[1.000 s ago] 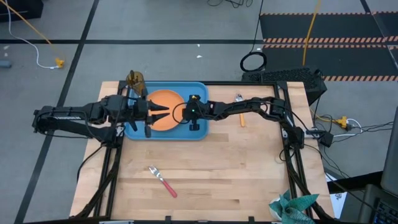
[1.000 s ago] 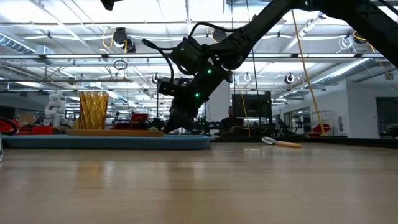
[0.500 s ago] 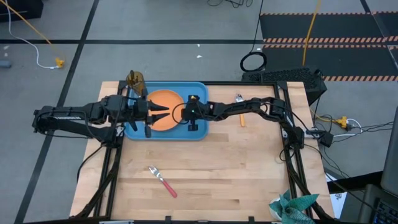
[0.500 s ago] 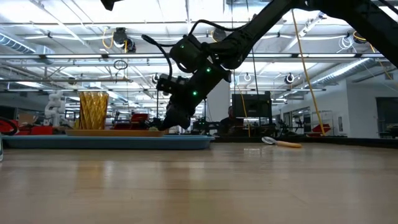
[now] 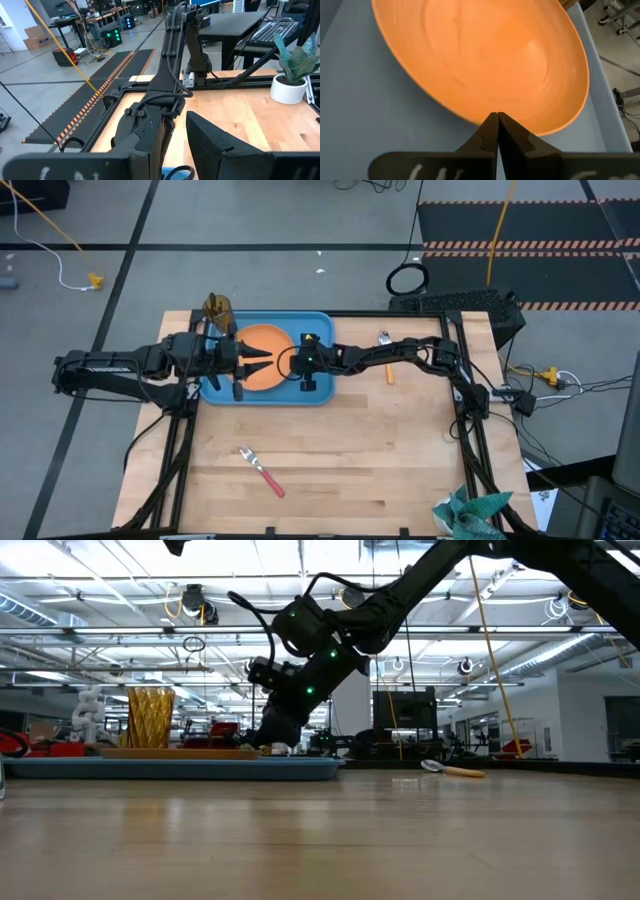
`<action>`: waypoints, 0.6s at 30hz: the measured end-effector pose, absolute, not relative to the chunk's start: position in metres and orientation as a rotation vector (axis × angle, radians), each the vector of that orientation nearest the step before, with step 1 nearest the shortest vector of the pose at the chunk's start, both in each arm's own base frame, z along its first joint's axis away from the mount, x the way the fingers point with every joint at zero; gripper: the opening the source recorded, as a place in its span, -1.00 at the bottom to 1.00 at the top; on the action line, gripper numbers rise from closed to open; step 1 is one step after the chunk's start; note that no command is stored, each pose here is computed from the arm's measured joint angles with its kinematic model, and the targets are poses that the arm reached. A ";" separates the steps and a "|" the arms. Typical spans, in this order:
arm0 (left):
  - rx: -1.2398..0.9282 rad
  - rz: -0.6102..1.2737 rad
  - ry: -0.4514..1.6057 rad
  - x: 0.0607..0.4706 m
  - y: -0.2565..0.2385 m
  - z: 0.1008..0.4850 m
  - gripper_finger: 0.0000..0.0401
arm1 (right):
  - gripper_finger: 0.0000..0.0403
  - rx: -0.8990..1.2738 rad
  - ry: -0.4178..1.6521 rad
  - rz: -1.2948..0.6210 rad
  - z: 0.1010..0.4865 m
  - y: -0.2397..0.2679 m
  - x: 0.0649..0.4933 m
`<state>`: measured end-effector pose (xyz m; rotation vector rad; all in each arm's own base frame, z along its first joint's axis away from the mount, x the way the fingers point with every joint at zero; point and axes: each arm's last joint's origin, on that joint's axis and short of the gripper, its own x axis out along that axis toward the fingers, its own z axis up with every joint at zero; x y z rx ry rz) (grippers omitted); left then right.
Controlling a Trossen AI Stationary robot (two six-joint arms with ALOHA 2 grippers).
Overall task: Pick and place plate/cup/fork/spoon on tray
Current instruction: Put the red fork on the blue tray
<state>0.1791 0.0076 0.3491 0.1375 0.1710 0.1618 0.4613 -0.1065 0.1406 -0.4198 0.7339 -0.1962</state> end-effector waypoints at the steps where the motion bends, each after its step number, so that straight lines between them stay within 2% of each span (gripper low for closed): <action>1: 0.137 0.162 0.171 0.179 0.008 0.349 -0.53 | -1.00 -0.420 0.735 -0.196 0.140 -0.107 0.461; 7: 0.138 0.161 0.185 0.179 0.008 0.348 -0.53 | -1.00 -0.445 0.722 -0.196 0.155 -0.104 0.459; 13: 0.132 0.152 0.197 0.179 0.007 0.346 -0.53 | -1.00 -0.457 0.691 -0.177 0.192 -0.092 0.451; 18: 0.123 0.021 0.202 0.180 0.003 0.345 -0.53 | -1.00 -0.466 0.735 -0.132 0.219 -0.075 0.436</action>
